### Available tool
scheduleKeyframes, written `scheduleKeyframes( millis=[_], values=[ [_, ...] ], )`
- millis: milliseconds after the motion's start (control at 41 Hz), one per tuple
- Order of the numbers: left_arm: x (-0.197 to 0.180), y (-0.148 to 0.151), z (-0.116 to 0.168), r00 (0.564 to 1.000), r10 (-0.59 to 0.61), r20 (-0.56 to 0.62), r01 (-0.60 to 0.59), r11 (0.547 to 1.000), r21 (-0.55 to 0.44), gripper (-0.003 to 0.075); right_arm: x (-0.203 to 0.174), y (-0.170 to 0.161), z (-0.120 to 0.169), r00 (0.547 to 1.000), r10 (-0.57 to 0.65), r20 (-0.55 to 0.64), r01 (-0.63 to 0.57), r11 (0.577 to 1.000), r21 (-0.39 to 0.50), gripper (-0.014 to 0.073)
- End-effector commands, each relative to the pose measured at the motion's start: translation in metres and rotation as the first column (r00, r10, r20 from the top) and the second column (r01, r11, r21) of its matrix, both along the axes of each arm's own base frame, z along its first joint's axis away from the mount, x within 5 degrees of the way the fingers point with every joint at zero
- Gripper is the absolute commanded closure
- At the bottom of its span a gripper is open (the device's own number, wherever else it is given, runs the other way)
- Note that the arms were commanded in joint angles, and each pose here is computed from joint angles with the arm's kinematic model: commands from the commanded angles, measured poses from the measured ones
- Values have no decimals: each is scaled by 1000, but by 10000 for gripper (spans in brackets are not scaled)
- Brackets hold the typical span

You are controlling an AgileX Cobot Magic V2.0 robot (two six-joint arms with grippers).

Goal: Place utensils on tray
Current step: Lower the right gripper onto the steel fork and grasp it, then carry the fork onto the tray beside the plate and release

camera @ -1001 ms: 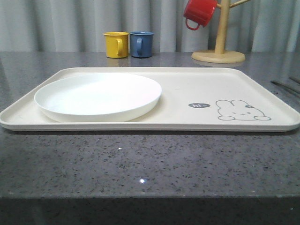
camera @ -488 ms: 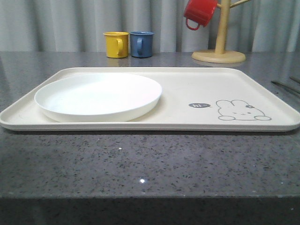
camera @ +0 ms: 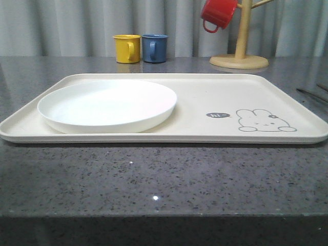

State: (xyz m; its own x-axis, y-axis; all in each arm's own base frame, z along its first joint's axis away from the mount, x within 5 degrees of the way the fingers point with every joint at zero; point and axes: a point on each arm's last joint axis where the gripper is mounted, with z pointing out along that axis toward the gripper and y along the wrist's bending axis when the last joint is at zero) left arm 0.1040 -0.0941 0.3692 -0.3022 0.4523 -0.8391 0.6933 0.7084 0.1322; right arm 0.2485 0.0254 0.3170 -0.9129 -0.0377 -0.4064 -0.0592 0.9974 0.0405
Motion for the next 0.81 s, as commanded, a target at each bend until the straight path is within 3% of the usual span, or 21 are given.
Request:
scheduleKeyframes(
  millis=[0,342,562,781],
  values=[
    [0,-2,15,997,-8,74,14,997,-77,385,18,-2,8,1000,4,21,-4,999,-33,149],
    [0,-2,15,997,-8,74,14,997,-77,385,70,-1,-20,995,-22,-100,15,997,-77,154],
    [0,-2,15,997,-8,74,14,997,-77,385,86,0,-33,991,-25,-135,14,997,-82,253],
    [0,-2,15,997,-8,74,14,997,-77,385,90,1,-40,989,-25,-147,13,996,-83,270]
  ],
)
